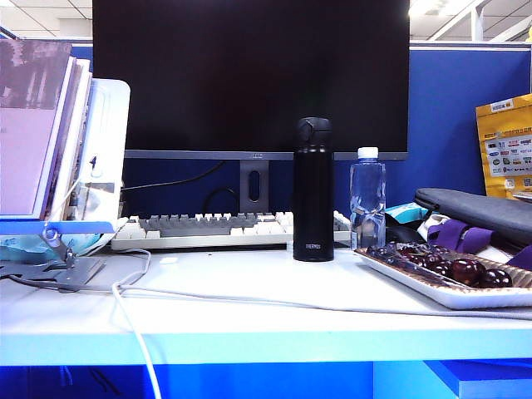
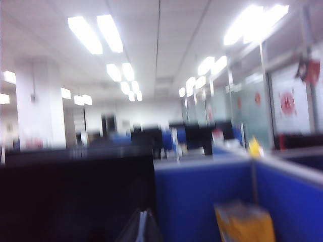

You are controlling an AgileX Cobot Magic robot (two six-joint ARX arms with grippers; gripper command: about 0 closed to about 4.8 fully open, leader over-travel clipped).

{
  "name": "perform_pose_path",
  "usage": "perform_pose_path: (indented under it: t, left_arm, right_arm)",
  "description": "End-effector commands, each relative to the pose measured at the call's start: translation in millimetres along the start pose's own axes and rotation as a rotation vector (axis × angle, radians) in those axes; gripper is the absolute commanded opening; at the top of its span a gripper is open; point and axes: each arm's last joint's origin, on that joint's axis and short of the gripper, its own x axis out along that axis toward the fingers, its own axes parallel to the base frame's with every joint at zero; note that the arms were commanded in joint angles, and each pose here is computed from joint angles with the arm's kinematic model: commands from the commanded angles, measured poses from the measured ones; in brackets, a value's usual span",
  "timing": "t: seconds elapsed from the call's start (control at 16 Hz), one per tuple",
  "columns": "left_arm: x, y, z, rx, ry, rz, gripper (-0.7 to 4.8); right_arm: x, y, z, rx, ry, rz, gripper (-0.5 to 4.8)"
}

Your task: Pick up the mineral water bottle and place it vertically to the right of the black thermos cup.

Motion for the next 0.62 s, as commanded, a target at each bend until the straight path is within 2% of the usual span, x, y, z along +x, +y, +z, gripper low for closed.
perform_pose_path:
  t: [0.06,0.12,0.25,0.37,0.5,0.62]
  left_arm:
    - [-0.1,-0.1,-0.8,0.004,0.007,-0.004,-0.04]
    - [-0.1,-0.1,-0.8,0.004,0.007,-0.005,-0.04]
    - [-0.1,-0.1,-0.8,0.004,0.007,-0.004,-0.04]
    - [-0.1,-0.1,-0.8,0.004,0.007,-0.004,-0.04]
    - [-0.1,-0.1,-0.8,0.004,0.007,-0.004,-0.04]
    - [-0.1,-0.1,-0.8,0.004,0.007,-0.004,-0.04]
  right_arm:
    - [-23.9,-5.6,-24.5,-0.061,0.233,-0.002,-0.01]
    - [-24.3,-4.6,-38.2,-0.066,0.27,0.024,-0.01]
    - [-17.6,-0.2,-58.8,-0.056,0.269,0.098,-0.01]
    - [-2.1,5.5,-93.5,-0.039,0.256,0.13,-0.01]
    - [8.0,9.2,-127.3,-0.013,0.241,0.14,-0.01]
    - [13.7,10.5,-176.1,-0.015,0.289,0.12,-0.01]
